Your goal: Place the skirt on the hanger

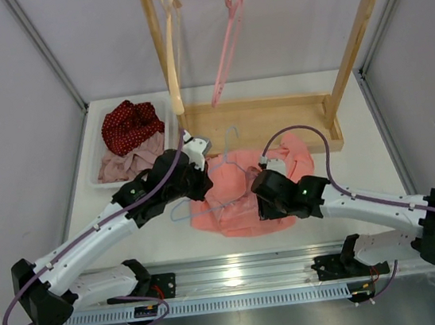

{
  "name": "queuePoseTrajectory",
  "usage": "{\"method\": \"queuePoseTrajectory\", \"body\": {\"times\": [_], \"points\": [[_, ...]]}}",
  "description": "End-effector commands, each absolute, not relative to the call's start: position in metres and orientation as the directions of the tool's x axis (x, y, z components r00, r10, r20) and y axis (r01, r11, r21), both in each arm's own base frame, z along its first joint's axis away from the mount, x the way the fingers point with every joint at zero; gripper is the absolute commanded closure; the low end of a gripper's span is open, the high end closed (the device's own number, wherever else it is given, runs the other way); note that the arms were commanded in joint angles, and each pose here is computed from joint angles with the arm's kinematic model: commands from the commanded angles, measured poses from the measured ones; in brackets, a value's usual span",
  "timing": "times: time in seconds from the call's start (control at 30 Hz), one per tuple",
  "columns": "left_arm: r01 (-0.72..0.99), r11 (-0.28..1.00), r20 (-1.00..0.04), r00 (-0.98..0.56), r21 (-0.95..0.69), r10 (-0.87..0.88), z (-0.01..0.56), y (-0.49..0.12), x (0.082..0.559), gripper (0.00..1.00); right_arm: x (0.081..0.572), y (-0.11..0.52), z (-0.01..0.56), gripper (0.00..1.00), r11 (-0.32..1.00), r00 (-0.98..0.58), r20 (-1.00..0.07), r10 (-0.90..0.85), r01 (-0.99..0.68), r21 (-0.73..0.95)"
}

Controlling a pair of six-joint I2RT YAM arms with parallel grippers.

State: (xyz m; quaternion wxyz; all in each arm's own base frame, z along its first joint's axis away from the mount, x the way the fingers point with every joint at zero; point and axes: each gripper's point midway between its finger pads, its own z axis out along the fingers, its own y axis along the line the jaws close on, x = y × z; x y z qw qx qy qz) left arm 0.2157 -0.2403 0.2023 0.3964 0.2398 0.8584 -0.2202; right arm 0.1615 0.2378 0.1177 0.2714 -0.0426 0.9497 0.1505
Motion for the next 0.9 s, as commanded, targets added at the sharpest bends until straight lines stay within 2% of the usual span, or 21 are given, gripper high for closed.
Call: {"method": "queuePoseTrajectory", "body": {"times": [0.0, 0.2, 0.43, 0.87], "points": [[0.611, 0.764, -0.846, -0.503, -0.204, 0.176, 0.237, -0.253, 0.228, 1.0, 0.17, 0.216, 0.097, 0.55, 0.982, -0.853, -0.522, 0.005, -0.093, 0.162], [0.62, 0.759, -0.848, -0.498, -0.2, 0.183, 0.238, -0.251, 0.226, 1.0, 0.187, 0.18, 0.085, 0.58, 0.997, -0.851, -0.521, -0.071, -0.068, -0.025], [0.624, 0.756, -0.846, -0.498, -0.198, 0.189, 0.237, -0.25, 0.224, 1.0, 0.195, 0.159, 0.08, 0.58, 0.99, -0.854, -0.508, -0.112, -0.054, -0.127], [0.643, 0.737, -0.847, -0.495, -0.208, 0.193, 0.241, -0.258, 0.225, 1.0, 0.197, 0.166, 0.04, 0.57, 0.988, -0.886, -0.439, -0.152, -0.131, -0.078]]}}
